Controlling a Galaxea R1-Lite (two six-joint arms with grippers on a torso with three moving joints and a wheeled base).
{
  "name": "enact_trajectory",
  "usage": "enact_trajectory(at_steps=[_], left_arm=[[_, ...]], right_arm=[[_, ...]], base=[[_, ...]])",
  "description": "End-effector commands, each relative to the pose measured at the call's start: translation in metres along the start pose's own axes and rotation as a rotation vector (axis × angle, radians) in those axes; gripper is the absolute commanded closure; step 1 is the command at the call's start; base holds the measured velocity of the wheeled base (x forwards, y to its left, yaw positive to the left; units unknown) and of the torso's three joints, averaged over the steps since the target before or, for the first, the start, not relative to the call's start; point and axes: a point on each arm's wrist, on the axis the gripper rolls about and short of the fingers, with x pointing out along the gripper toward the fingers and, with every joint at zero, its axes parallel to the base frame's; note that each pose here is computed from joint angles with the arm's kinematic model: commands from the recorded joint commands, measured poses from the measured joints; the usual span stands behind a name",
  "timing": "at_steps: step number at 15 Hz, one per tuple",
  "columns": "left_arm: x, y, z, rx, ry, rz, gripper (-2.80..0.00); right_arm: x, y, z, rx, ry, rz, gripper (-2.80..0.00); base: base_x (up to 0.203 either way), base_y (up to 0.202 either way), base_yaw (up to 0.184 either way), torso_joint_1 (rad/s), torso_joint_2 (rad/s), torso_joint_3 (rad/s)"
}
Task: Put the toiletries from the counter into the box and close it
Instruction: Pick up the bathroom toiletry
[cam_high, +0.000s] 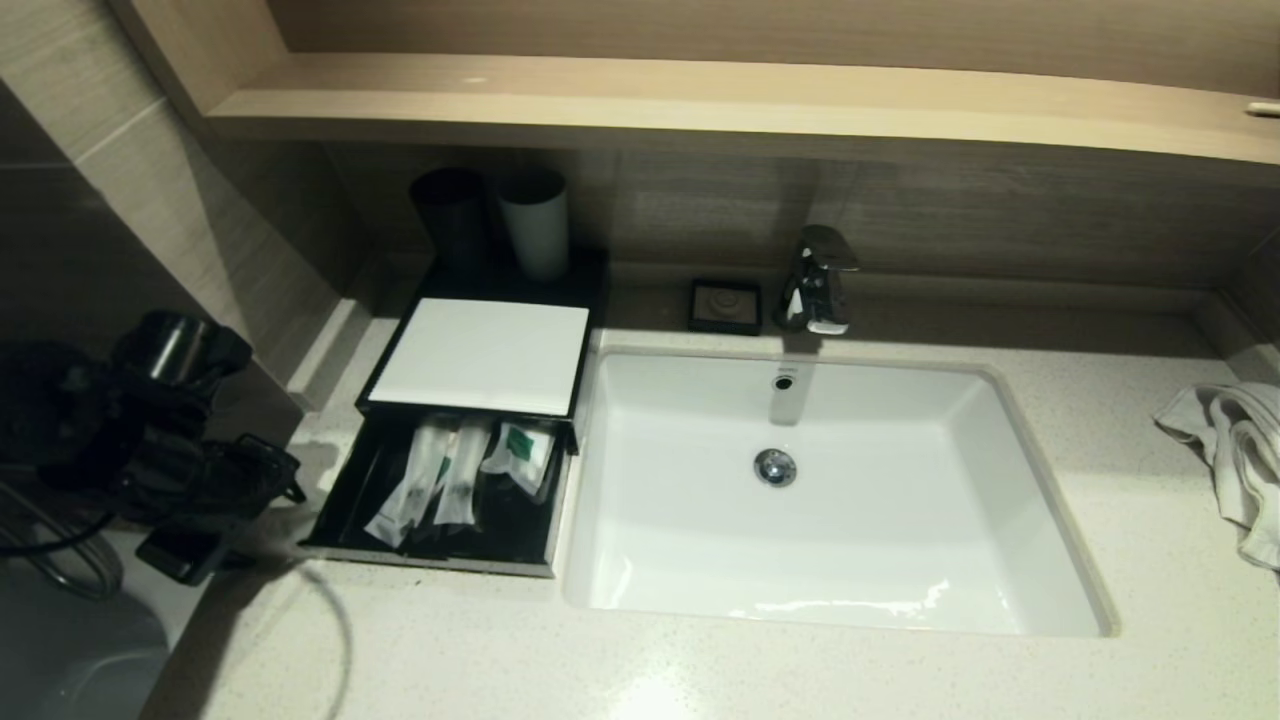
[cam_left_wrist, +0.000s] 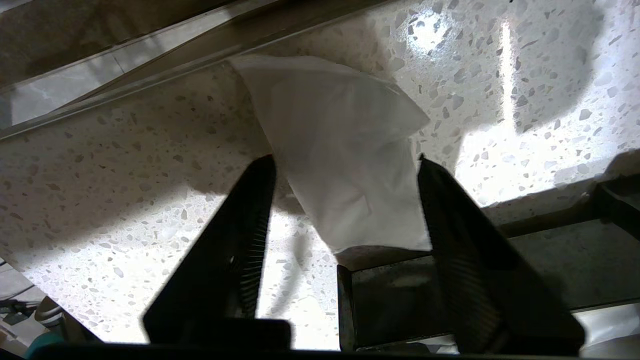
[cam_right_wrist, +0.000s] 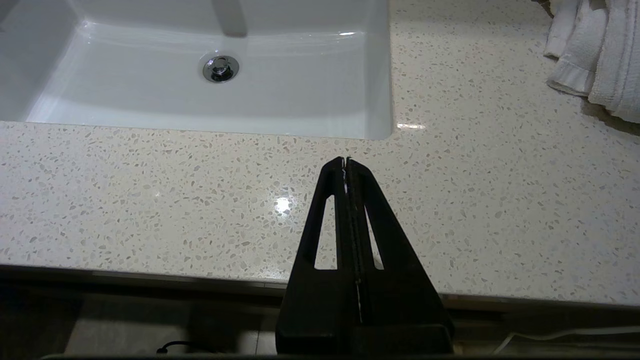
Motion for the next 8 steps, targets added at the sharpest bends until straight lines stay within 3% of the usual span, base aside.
enact_trajectory(at_steps=[1,8], left_arm=[[0.0016,0.0017,-0.0009,-0.006,0.004,0.009,0.0],[-0.0039,0.0027,-0.0006,-0.008,-0.002,-0.001,0.0]], right_arm=[[0.0,0.0,0.0,0.0,0.0,0.001,0.0],[0.0,0.0,0.0,0.0,0.0,0.001,0.0]], base=[[0.0,0.0,0.0,0.0,0.0,0.0],[0.0,0.0,0.0,0.0,0.0,0.0]])
